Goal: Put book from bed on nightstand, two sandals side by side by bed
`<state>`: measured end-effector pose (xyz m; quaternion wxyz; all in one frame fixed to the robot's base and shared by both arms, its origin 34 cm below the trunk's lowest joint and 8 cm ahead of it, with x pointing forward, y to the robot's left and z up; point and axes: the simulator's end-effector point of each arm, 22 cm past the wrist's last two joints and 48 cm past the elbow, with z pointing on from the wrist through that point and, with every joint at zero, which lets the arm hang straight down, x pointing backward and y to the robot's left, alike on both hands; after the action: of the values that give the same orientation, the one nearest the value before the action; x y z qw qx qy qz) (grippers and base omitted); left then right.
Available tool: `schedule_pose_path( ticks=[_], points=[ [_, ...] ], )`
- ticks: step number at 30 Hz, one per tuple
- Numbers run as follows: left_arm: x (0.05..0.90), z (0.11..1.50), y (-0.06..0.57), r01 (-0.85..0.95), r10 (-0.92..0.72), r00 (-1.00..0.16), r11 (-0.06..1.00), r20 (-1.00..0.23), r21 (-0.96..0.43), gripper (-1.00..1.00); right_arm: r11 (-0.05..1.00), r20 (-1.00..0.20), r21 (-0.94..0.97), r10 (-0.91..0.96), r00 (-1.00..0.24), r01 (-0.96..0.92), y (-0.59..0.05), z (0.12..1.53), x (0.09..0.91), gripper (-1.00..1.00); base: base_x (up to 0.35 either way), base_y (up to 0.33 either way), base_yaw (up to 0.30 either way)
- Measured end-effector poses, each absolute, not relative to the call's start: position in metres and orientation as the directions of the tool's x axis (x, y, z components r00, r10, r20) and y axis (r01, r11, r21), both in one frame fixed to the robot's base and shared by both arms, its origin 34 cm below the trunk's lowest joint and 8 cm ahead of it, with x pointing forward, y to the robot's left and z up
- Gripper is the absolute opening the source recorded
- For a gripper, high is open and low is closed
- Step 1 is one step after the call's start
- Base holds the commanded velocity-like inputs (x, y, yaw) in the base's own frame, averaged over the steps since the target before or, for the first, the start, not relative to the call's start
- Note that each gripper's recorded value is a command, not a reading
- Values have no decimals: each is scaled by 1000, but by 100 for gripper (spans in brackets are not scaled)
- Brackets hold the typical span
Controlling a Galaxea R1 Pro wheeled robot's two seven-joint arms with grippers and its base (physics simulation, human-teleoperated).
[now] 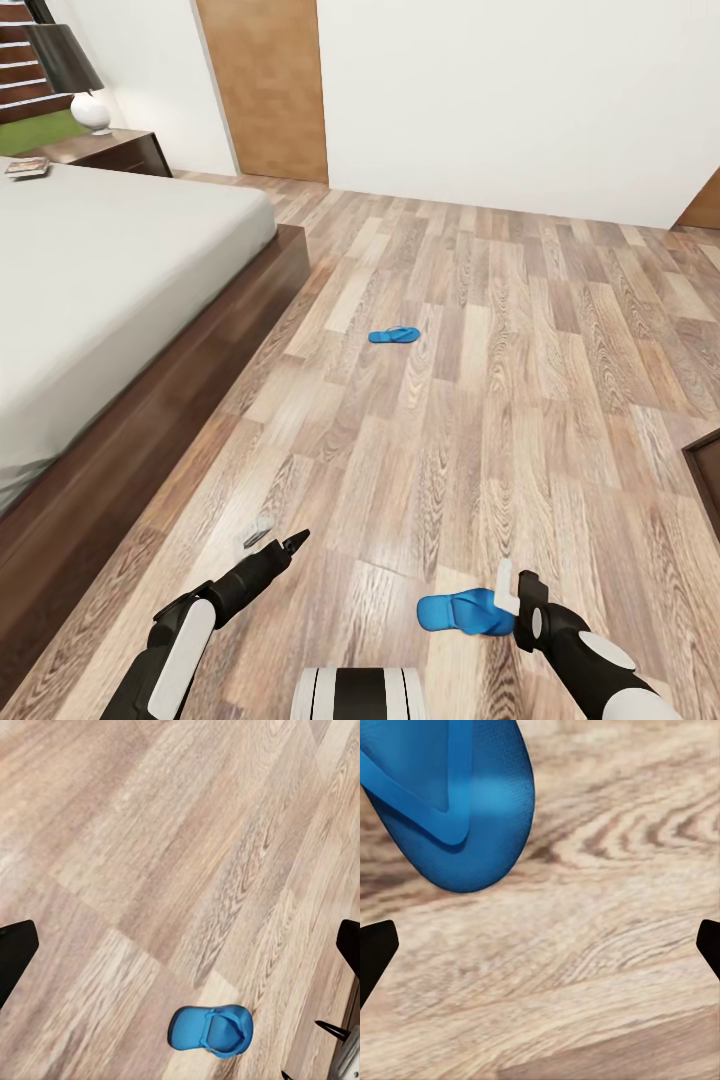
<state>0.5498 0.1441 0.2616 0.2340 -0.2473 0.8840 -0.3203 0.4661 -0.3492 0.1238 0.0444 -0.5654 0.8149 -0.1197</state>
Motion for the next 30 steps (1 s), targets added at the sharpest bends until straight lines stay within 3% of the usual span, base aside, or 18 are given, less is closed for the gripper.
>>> schedule_pose_path(
  ticks=[30],
  points=[
    [550, 262, 144, -287, -587, -768, 671, -255, -683, 100, 335, 69, -246, -930, -361, -909, -351, 124, 466, 100, 30, 30, 0]
  ],
)
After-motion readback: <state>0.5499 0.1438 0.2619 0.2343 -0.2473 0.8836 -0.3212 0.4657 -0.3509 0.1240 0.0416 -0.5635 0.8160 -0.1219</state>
